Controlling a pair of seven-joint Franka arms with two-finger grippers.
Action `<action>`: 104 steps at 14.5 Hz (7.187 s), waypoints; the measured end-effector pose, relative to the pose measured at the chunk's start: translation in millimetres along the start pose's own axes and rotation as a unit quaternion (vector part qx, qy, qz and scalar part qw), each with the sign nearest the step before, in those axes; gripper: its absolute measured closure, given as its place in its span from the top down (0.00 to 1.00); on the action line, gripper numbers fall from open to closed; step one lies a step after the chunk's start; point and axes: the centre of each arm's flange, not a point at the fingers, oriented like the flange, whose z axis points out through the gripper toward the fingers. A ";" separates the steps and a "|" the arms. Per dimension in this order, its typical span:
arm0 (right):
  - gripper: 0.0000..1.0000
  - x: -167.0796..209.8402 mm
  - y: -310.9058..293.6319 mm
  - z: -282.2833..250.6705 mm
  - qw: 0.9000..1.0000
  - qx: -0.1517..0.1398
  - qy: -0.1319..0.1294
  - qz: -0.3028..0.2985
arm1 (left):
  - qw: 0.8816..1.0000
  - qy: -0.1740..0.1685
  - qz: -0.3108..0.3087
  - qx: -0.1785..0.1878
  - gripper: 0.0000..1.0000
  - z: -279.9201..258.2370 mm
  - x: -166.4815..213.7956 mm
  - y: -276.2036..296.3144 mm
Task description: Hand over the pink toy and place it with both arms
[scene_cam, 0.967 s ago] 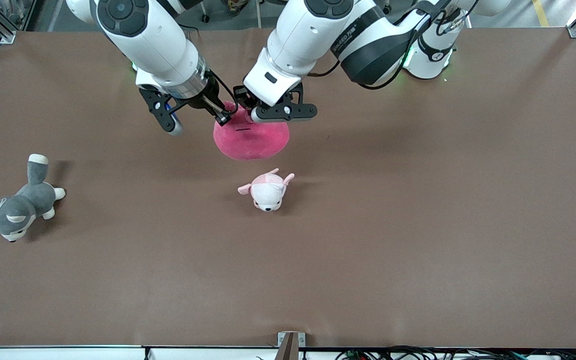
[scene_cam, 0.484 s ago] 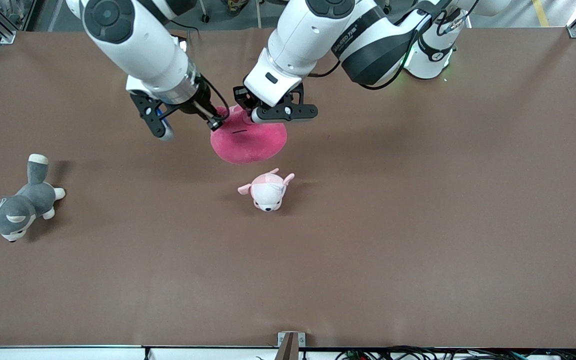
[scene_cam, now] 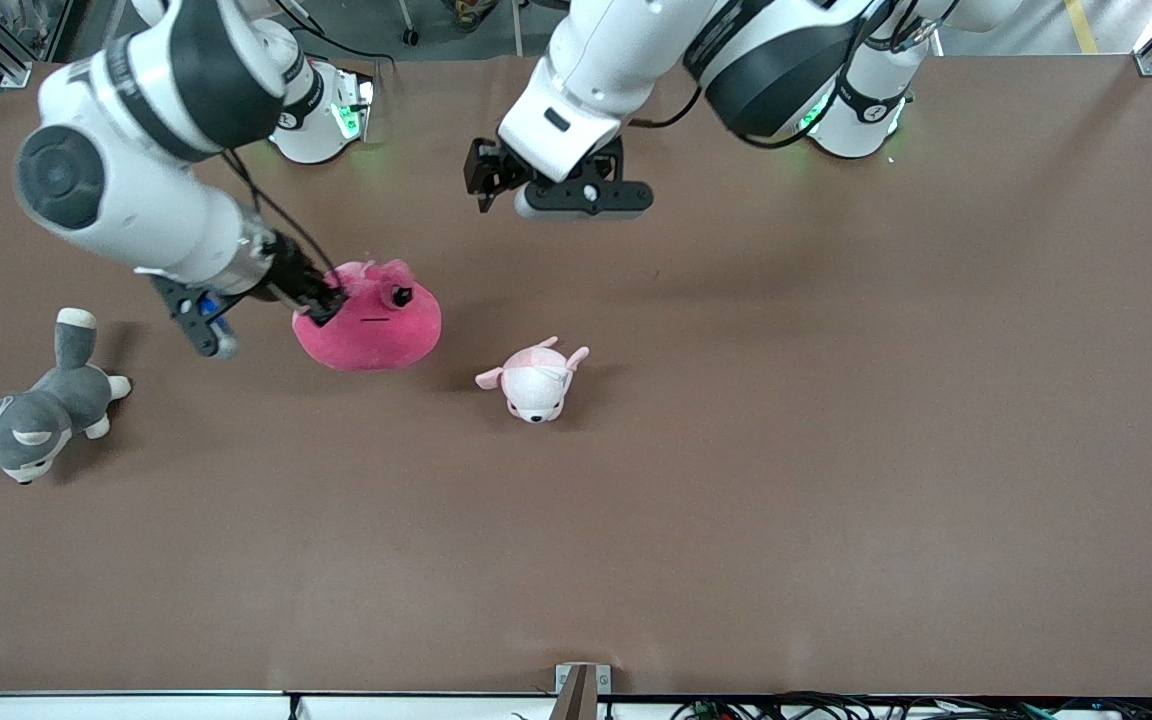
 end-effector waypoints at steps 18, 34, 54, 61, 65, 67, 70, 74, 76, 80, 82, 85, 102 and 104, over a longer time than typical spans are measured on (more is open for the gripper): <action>0.11 209.9 110.2 111.7 0.990 0.081 -0.100 0.054 | 0.969 0.004 0.178 0.170 1.00 -237.6 111.5 -367.7; 1.00 232.3 98.2 27.1 0.962 0.016 0.025 -0.272 | 0.971 0.025 0.162 0.175 1.00 -237.1 166.9 -416.4; 1.00 144.7 65.7 -96.8 0.928 -0.041 0.054 -0.368 | 0.968 0.046 0.163 0.187 1.00 -236.4 181.1 -421.3; 1.00 131.6 67.9 -116.0 0.923 -0.036 0.065 -0.377 | 0.966 0.044 0.175 0.186 1.00 -232.3 178.6 -409.1; 1.00 126.0 74.9 -123.0 0.918 -0.042 0.068 -0.389 | 0.966 0.045 0.174 0.186 1.00 -233.1 179.0 -410.8; 1.00 124.1 78.8 -122.2 0.917 -0.048 0.067 -0.389 | 0.966 0.045 0.173 0.186 1.00 -233.4 179.1 -411.3; 1.00 110.8 93.9 -129.2 0.917 -0.049 0.072 -0.390 | 0.966 0.045 0.174 0.186 1.00 -233.6 178.8 -410.4; 1.00 79.8 127.4 -143.5 0.911 -0.045 0.080 -0.402 | 0.966 0.047 0.174 0.186 1.00 -234.9 178.8 -410.5; 1.00 68.0 141.0 -146.0 0.909 -0.046 0.079 -0.406 | 0.966 0.048 0.174 0.186 1.00 -236.3 178.6 -410.1; 1.00 48.3 149.8 -146.0 0.907 -0.061 0.051 -0.414 | 0.965 0.054 0.178 0.186 1.00 -240.7 177.0 -405.3; 1.00 42.5 146.7 -156.9 0.904 -0.055 0.065 -0.419 | 0.965 0.055 0.179 0.186 1.00 -240.7 176.7 -404.2; 1.00 42.3 153.3 -182.9 0.905 -0.041 0.090 -0.413 | 0.965 0.055 0.177 0.185 1.00 -241.6 177.1 -405.7; 1.00 53.5 160.2 -190.1 0.900 -0.039 0.095 -0.423 | 0.976 0.070 0.105 0.181 1.00 -241.1 176.2 -402.3; 1.00 53.5 160.2 -190.1 0.899 -0.040 0.094 -0.427 | 0.976 0.070 0.105 0.181 1.00 -241.0 176.2 -402.2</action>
